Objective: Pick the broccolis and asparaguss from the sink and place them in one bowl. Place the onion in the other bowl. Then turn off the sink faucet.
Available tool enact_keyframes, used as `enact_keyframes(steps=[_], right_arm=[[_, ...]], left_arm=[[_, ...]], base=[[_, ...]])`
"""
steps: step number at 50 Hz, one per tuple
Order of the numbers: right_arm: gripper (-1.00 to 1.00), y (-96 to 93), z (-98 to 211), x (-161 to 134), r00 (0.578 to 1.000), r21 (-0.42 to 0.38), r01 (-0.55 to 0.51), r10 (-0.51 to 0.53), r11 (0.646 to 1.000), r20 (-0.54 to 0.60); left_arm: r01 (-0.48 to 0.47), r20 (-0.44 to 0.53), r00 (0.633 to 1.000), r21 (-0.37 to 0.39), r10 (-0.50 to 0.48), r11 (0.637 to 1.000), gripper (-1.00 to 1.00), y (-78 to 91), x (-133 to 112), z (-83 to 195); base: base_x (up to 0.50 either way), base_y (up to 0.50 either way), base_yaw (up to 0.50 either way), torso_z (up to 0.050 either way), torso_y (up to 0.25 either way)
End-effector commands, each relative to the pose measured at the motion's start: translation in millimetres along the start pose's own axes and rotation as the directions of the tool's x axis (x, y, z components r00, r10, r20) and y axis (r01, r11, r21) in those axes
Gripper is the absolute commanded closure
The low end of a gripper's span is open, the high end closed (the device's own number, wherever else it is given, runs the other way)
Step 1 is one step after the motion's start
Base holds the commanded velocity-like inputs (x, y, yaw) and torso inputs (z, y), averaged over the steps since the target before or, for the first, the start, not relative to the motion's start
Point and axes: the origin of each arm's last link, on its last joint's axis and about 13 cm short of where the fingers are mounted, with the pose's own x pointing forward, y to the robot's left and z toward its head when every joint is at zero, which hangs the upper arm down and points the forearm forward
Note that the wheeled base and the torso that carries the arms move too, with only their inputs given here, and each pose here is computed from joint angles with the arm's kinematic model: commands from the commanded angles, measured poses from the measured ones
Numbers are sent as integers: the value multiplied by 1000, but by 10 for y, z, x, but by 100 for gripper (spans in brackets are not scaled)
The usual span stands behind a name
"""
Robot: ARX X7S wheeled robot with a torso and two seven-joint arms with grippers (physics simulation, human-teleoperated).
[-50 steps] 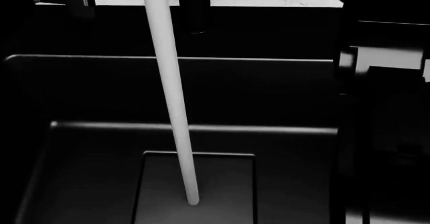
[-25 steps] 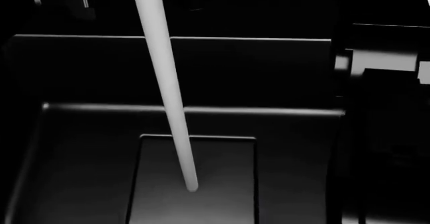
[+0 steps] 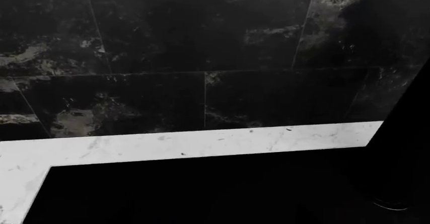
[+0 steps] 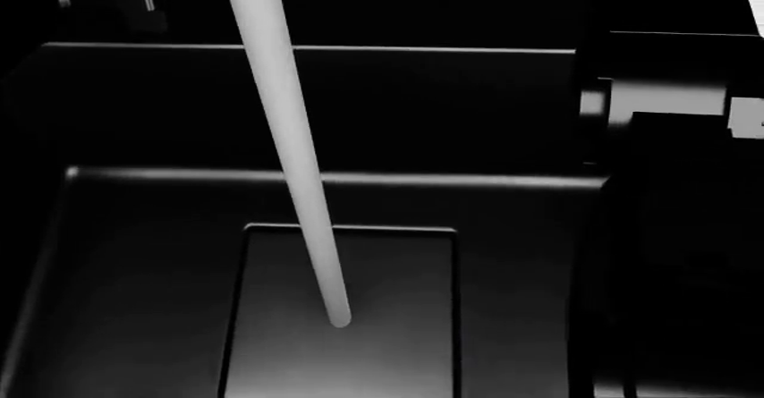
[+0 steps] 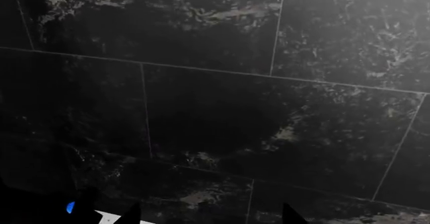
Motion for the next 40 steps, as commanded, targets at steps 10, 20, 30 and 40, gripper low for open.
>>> enact_keyframes(steps=[10,20,30,40], right_arm=[[-100,150,37,52,997,-4,-68,68,998,32],[-100,242,63,81,991,-16,-118,119,993,54],[-100,325,140,108,988,-22,-145,146,989,54],[-100,363,144,115,987,-13,-154,155,988,50]], left_arm=[[-6,-10,1000,-3,6,1000,-100,31,22,-58],[-13,-17,1000,-9,13,1000,-100,57,48,-103],[-20,-22,1000,-15,19,1000,-100,105,69,-124],[-18,-18,1000,-16,18,1000,-100,100,60,-102]], base=[[0,0,0,0,0],[0,0,0,0,0],[0,0,0,0,0],[1,2,5,0,0]])
